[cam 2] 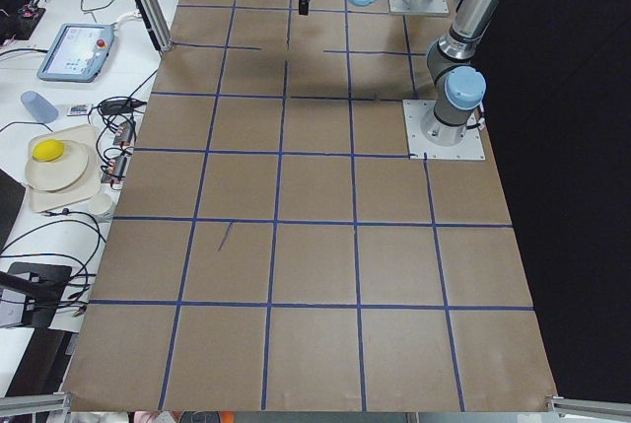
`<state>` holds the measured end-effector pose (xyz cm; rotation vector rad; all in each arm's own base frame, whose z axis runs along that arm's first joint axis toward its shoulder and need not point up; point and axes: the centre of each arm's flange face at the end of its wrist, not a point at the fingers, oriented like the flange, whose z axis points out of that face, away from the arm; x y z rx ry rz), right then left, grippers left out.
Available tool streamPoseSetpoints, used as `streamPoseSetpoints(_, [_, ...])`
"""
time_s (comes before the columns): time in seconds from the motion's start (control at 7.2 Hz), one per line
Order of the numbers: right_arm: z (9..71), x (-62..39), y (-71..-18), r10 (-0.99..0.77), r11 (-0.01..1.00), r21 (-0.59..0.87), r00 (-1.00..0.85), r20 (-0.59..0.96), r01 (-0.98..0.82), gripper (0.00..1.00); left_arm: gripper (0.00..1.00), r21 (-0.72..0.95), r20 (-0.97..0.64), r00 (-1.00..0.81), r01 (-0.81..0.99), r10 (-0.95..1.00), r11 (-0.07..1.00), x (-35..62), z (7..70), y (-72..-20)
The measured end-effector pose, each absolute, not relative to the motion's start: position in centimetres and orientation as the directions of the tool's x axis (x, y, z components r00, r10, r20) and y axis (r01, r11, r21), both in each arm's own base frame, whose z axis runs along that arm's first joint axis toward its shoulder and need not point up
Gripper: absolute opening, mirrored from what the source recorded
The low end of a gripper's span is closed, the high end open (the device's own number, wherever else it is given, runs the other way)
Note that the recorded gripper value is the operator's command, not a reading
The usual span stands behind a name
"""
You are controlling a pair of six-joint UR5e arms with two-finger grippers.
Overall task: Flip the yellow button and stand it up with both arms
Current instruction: 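Carry the button cap-up with the right gripper toward the green button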
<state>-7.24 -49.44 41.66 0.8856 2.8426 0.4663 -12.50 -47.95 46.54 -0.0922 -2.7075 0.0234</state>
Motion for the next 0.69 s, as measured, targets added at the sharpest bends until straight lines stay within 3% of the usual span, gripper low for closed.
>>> streamPoseSetpoints(0.28, [39.9,-11.4,-52.1,0.589,0.786,0.155,-0.801,0.111,0.599,0.08,1.0,-0.025,0.185,-0.977,0.106,0.109,0.994,-11.5,46.2,-48.3])
streamPoseSetpoints(0.69, [37.9,-15.0,-52.6,0.796,0.58,0.016,-0.571,0.203,0.814,0.04,1.0,-0.014,-0.008,-0.989,0.146,0.146,0.989,-12.2,45.8,-48.4])
